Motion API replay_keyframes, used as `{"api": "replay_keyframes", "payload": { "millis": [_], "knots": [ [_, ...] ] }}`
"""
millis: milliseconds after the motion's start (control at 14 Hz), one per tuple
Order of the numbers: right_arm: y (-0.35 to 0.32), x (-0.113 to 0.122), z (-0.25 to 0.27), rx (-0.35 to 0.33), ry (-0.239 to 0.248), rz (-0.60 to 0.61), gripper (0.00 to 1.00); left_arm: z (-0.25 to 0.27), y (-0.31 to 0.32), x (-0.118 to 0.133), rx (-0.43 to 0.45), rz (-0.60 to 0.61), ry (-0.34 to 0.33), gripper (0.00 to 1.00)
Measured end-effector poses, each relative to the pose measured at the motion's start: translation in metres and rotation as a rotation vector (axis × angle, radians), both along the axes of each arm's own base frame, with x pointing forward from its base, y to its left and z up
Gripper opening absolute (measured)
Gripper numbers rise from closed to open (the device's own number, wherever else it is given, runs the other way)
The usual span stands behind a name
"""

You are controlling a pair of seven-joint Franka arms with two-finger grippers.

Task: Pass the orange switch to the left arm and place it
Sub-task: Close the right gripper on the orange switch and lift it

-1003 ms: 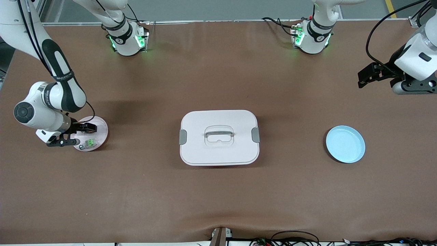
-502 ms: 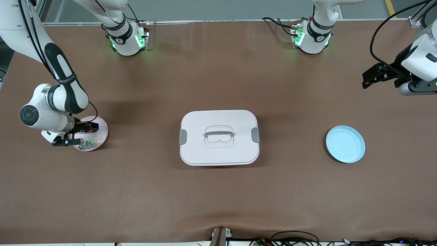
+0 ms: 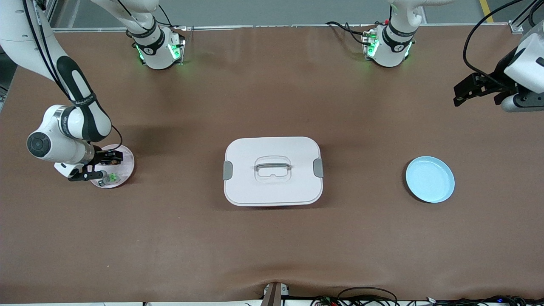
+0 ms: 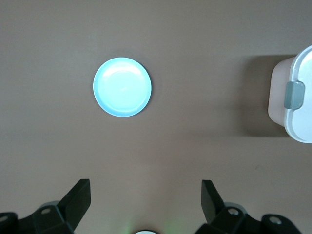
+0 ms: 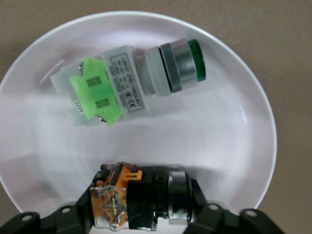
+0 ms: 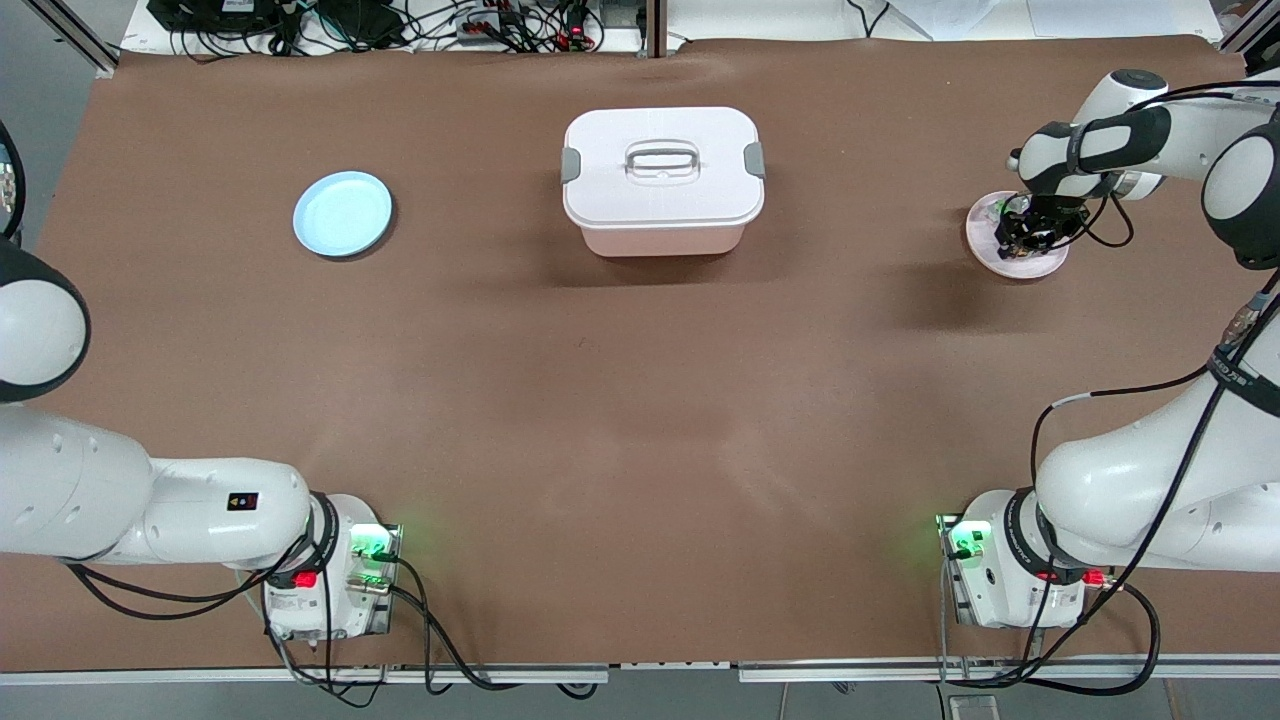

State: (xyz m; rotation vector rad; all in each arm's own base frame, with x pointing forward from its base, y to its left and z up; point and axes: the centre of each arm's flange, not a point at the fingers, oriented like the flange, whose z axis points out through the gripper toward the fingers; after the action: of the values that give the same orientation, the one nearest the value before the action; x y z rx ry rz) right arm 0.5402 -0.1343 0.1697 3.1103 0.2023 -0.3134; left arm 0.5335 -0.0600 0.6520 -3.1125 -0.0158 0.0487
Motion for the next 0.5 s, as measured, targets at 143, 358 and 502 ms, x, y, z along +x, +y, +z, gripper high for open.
{"api": "replay_keyframes", "payload": {
  "millis": [143, 358, 502],
  "knots": [
    [0.0, 0.0, 0.0, 0.004, 0.0, 0.019, 0.73, 0.008, 0.003, -0.006, 0.001, 0.006, -0.008, 1.0],
    [-0.001, 0.0, 0.001, 0.009, 0.011, 0.037, 0.73, 0.017, 0.006, -0.016, 0.005, 0.011, 0.002, 1.0],
    [-0.002, 0.001, 0.007, 0.02, 0.072, 0.037, 0.73, 0.017, 0.007, -0.021, 0.008, 0.014, 0.024, 1.0]
  ]
}}
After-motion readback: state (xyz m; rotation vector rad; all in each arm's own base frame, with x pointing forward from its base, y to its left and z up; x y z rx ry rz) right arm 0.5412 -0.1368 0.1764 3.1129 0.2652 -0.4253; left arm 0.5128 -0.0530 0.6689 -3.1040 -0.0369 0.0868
